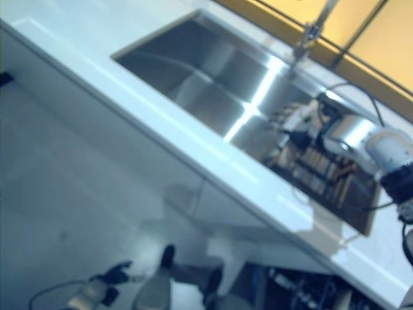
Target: Take plates into dishwasher
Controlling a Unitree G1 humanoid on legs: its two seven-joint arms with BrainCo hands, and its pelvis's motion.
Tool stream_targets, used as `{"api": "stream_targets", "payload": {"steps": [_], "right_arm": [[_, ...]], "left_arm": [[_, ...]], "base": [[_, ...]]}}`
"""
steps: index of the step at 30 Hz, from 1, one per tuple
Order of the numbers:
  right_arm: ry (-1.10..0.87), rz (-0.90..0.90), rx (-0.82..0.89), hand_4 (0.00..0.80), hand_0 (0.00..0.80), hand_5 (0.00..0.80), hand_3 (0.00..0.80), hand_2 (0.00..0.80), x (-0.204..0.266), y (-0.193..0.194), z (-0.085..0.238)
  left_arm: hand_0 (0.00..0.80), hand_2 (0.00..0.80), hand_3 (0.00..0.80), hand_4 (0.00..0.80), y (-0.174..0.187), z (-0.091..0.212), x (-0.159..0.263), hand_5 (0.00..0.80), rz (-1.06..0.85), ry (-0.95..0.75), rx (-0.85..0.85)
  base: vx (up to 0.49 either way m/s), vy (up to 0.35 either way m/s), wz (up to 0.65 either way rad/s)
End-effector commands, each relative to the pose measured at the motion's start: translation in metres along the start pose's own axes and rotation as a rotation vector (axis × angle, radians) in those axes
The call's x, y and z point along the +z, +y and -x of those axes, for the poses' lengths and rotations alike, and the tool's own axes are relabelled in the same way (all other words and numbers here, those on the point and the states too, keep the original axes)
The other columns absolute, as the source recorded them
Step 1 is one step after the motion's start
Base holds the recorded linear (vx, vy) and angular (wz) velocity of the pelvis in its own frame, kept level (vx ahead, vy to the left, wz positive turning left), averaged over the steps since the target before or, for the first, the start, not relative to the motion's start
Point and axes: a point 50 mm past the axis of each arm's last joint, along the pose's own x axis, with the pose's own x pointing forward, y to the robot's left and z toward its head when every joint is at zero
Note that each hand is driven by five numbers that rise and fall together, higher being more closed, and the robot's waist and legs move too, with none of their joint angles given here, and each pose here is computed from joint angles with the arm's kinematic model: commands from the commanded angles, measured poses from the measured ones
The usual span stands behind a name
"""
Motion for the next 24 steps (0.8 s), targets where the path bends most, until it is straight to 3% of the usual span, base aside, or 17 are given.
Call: {"api": "stream_targets", "payload": {"steps": [1,2,5,6,24], "right_arm": [[0.068,0.018,0.019,0.204,0.204,0.204,0.204,0.204,-0.0158,0.0006,0.0098],[0.071,0.018,0.023,0.383,0.383,0.383,0.383,0.383,-0.0162,0.0017,0.0103],[0.076,0.012,0.023,0.637,0.637,0.637,0.637,0.637,-0.0172,0.0055,0.0119],[0.077,0.012,0.021,0.794,0.794,0.794,0.794,0.794,-0.0175,0.0056,0.0119],[0.116,0.028,-0.004,0.800,0.800,0.800,0.800,0.800,-0.0230,0.0066,0.0160]], "left_arm": [[0.000,0.000,0.000,0.000,0.0118,-0.0004,0.0106,0.000,-0.011,-0.045,0.028],[0.000,0.000,0.000,0.000,0.0116,-0.0004,0.0108,0.000,-0.010,-0.046,0.028],[0.000,0.000,0.000,0.000,0.0105,-0.0005,0.0109,0.000,-0.007,-0.045,0.028],[0.000,0.000,0.000,0.000,0.0107,-0.0006,0.0115,0.000,-0.007,-0.045,0.028],[0.000,0.000,0.000,0.000,0.0082,0.0000,0.0097,0.000,-0.007,-0.046,0.015]], "base": [[0.000,0.000,0.00],[0.000,0.000,0.00],[0.000,0.000,0.00],[0.000,0.000,0.00],[-0.002,0.004,0.00]]}}
